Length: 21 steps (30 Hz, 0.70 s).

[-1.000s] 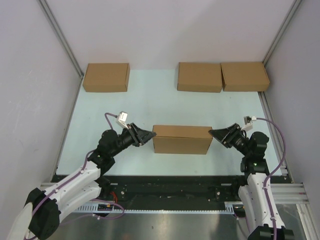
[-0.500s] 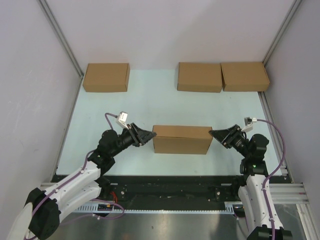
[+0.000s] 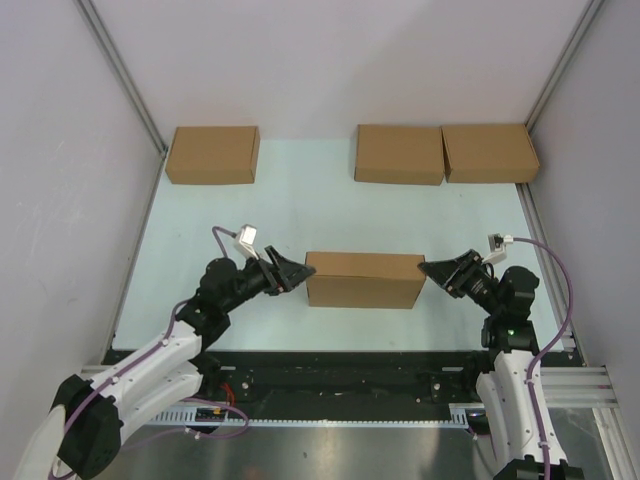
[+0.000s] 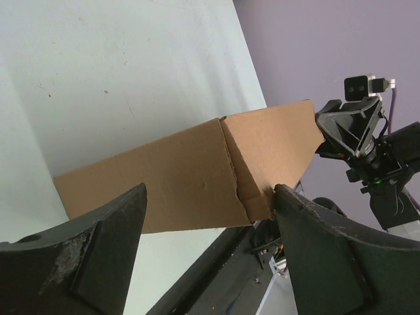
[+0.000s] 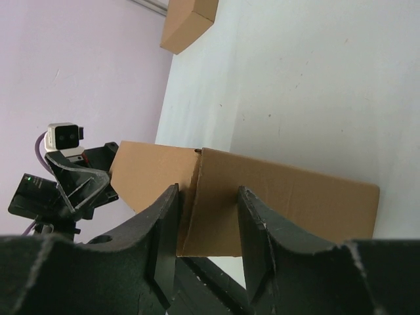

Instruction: Fold the paper box

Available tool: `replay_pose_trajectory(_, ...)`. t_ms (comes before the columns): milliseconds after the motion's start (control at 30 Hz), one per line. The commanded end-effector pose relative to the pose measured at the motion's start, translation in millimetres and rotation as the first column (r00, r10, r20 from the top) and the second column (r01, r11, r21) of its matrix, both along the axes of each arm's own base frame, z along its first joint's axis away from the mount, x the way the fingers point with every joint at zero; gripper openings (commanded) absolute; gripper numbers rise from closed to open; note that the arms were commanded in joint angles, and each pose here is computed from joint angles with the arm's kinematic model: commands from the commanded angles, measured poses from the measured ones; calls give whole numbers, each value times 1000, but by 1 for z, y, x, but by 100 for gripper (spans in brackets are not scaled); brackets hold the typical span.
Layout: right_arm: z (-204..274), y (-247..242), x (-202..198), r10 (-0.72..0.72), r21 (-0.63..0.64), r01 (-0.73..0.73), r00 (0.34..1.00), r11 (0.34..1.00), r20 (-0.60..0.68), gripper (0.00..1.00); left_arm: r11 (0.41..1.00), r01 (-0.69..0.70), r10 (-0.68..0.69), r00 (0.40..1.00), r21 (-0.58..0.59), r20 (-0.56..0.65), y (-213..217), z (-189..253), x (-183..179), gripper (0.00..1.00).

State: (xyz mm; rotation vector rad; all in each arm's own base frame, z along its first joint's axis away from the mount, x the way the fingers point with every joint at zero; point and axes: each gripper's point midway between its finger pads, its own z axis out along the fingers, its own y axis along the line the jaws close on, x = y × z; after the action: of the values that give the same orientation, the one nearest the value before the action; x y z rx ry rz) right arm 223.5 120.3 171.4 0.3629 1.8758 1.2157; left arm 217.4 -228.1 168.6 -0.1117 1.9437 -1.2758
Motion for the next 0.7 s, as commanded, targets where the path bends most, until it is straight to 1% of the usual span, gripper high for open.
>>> replay_pose_trajectory(0,-79,1,-35,21,-37,-35,947,999,-321,0,998,1,-1,1000,-66,0,1,18,6,84)
replay_pose_trajectory(33,-79,1,-35,19,-40,-33,947,999,-322,0,996,10,-11,1000,-93,-12,0,21,5,84)
replay_pose_trajectory(67,-78,1,-35,20,-40,-35,947,999,-321,0,993,4,-3,1000,-114,1,3,26,8,84)
replay_pose_trajectory(267,-77,1,-35,20,-50,-38,948,998,-317,0,985,41,-41,999,-168,6,-2,36,8,86)
replay_pose_trajectory(367,-76,0,-34,19,-52,-37,949,998,-315,0,982,70,-71,997,-178,2,-5,35,6,85)
replay_pose_trajectory(500,-75,0,-34,21,-53,-39,949,998,-315,0,980,83,-89,996,-182,-24,-7,21,3,77)
replay_pose_trajectory(567,-75,0,-34,23,-53,-41,949,998,-315,0,979,82,-90,995,-186,-34,-6,14,1,70)
replay_pose_trajectory(600,-75,1,-34,24,-52,-43,949,998,-313,0,979,82,-91,995,-186,-40,-7,12,1,64)
replay_pose_trajectory(667,-74,0,-33,23,-54,-42,950,998,-313,0,979,84,-94,995,-187,-46,-6,7,0,59)
